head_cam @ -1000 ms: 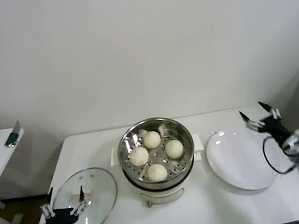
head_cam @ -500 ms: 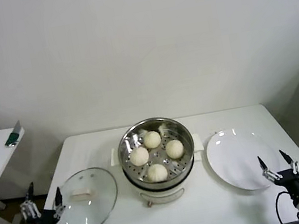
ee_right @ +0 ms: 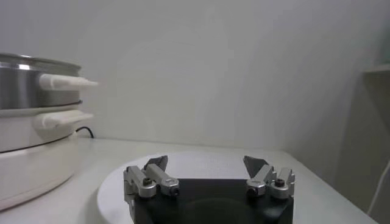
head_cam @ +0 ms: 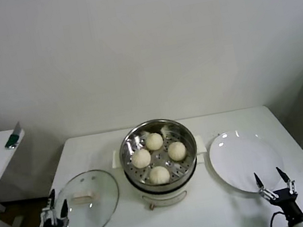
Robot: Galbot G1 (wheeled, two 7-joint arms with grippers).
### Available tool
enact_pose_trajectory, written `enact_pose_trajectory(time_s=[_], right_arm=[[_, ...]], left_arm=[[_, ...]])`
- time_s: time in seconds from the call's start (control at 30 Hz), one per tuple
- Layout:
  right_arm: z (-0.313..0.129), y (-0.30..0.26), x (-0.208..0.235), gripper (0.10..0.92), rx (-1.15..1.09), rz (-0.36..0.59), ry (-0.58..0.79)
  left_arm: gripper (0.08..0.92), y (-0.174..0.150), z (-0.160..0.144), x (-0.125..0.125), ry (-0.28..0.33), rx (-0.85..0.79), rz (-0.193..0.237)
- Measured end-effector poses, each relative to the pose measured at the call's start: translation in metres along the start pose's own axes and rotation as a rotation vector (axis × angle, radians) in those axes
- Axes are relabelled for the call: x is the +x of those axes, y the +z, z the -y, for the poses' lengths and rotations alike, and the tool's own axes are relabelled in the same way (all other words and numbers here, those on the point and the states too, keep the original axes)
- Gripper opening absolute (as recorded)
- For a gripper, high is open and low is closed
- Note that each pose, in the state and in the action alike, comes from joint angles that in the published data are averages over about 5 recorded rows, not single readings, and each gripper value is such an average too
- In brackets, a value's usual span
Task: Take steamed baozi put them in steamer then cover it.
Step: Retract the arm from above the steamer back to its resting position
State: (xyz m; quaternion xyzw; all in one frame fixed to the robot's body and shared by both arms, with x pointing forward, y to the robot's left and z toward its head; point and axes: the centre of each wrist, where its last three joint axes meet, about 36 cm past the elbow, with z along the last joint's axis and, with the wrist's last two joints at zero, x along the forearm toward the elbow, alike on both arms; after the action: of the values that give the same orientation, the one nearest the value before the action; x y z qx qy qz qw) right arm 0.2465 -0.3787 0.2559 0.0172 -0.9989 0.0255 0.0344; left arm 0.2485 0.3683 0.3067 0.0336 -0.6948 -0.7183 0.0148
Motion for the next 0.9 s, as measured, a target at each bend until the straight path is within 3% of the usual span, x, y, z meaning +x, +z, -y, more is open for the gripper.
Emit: enact_pose_trajectory(time_s=[0.27, 0.53, 0.9], right_arm=[[-0.005, 0.007, 0.010, 0.823, -0.005, -0.002, 0.001], [-0.006, 0.010, 0.017, 0.823, -0.006, 0.001, 0.007], [-0.004, 0.010, 0.020, 0.823, -0.001, 0.014, 0.019]], left_arm=[[0.823, 0.006, 0.023, -0.007, 0.050, -0.057, 0.047], [0.823, 0.004, 0.041, -0.020, 0.092, -0.060, 0.058], [0.823, -0.010, 0.050, -0.046, 0.105, -0.055, 0.063]])
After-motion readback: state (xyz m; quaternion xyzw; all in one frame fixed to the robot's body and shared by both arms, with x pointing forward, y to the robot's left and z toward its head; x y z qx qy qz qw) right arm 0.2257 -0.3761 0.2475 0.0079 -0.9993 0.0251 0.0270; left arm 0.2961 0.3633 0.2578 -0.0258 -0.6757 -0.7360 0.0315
